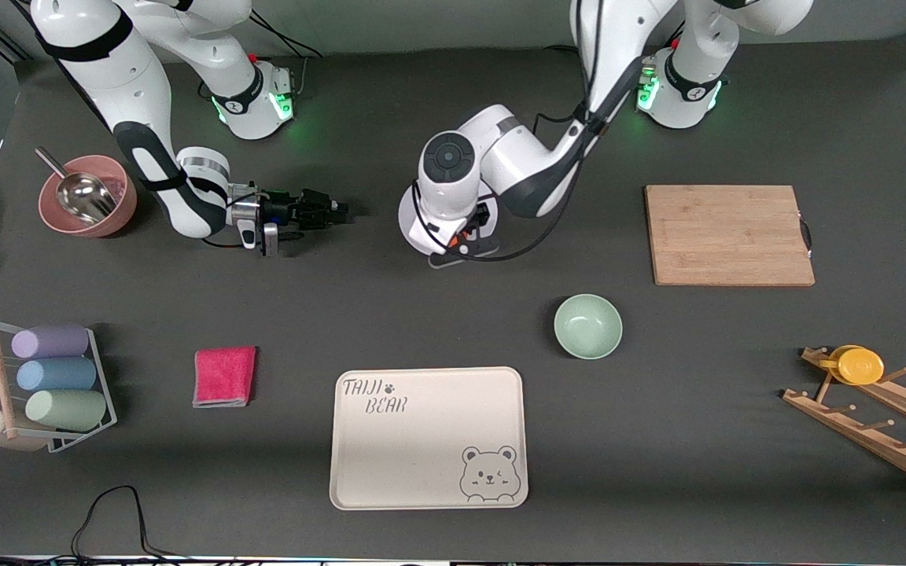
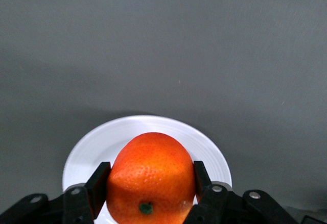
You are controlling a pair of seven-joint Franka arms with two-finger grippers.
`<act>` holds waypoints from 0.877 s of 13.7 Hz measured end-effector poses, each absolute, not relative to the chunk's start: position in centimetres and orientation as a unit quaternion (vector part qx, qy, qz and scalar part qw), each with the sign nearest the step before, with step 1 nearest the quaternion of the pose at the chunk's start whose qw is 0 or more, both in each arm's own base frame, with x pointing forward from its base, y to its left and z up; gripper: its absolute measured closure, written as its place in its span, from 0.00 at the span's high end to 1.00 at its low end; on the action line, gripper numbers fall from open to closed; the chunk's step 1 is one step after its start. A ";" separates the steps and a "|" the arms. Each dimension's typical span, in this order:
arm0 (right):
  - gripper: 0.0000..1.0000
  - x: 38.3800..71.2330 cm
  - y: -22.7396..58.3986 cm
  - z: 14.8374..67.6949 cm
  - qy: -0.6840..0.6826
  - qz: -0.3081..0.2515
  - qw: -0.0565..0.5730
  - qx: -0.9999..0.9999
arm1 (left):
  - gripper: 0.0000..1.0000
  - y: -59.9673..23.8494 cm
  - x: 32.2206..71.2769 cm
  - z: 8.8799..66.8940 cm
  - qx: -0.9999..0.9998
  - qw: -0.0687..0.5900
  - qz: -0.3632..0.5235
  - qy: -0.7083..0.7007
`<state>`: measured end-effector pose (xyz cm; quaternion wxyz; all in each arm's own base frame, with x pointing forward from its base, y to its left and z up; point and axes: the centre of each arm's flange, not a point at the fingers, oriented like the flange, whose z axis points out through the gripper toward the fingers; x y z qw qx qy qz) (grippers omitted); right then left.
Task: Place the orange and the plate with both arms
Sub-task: 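Carry the orange with the left gripper and lower it onto the white plate, then open the left gripper and withdraw it from the orange toward the cutting board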
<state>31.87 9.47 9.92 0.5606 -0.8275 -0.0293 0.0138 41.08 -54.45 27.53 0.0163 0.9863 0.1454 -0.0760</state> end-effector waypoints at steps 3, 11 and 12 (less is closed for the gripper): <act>0.47 31.8 9.5 9.6 -0.025 0.009 0.561 -0.827 | 0.70 -55.3 38.6 25.2 0.986 0.018 -0.073 0.146; 0.47 31.8 9.4 9.6 -0.026 0.009 0.561 -0.827 | 0.70 -55.3 34.3 21.4 0.986 0.007 -0.075 0.150; 0.47 31.8 9.5 9.6 -0.026 0.009 0.561 -0.827 | 0.70 -55.5 34.0 21.3 0.986 0.007 -0.075 0.152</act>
